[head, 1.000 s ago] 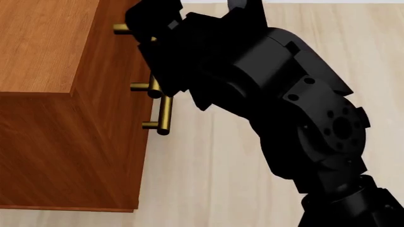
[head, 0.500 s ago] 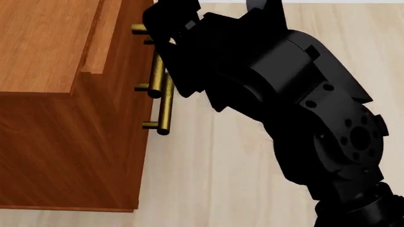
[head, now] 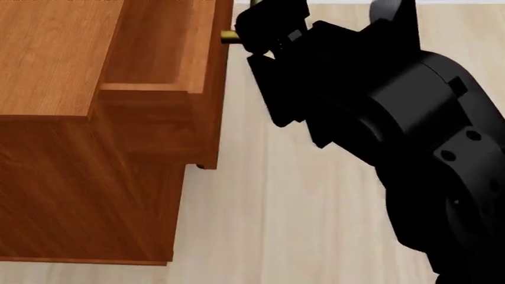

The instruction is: Close the bottom drawer of the cabinet and open the top drawer.

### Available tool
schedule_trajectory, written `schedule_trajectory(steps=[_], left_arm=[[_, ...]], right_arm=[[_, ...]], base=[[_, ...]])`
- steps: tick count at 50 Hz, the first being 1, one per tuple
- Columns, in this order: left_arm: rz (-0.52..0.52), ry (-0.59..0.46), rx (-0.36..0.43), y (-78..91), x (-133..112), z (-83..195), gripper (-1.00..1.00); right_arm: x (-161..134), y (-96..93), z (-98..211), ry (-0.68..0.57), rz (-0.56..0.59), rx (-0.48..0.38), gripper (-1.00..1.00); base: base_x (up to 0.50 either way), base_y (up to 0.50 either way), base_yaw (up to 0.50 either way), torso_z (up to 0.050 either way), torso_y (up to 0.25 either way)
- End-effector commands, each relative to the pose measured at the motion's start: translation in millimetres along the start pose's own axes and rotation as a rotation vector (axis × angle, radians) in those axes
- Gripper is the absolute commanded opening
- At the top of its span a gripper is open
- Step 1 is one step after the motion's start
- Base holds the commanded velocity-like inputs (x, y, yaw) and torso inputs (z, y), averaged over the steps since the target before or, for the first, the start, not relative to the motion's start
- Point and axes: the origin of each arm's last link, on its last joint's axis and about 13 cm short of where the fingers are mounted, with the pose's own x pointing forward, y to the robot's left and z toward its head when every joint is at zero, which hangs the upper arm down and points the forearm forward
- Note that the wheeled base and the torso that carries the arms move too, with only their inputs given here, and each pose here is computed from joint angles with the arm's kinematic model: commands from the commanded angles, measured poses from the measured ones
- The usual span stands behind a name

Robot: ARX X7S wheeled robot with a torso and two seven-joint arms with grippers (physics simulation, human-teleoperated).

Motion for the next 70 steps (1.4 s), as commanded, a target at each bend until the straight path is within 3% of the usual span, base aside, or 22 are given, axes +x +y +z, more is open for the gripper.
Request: schedule_trajectory(steps=[1, 38, 39, 70], left_arm=[[0.0, 0.002, 0.0, 0.1, 0, 0, 1.0], [-0.001, 0.002, 0.004, -0.3, 0, 0, 1.0], [-0.001, 0.002, 0.004, -0.5, 0, 0, 1.0], [0.0, 0.004, 0.008, -0.4, 0, 0, 1.0]], right_arm=[[-25, 14.3, -3, 0.028, 0.138, -0.016, -1.0], [-57, 9.9, -1, -0.059, 0.163, 0.01, -1.0], [-57, 10.0, -2, -0.055, 0.164, 0.008, 1.0], [-67, 15.0, -3, -0.128, 0.145, -0.012, 1.0]], base=[[0.0, 0.0, 0.0, 0.0, 0.012], [0.0, 0.0, 0.0, 0.002, 0.006], [0.0, 0.0, 0.0, 0.0, 0.0], [0.0, 0.0, 0.0, 0.0, 0.001]])
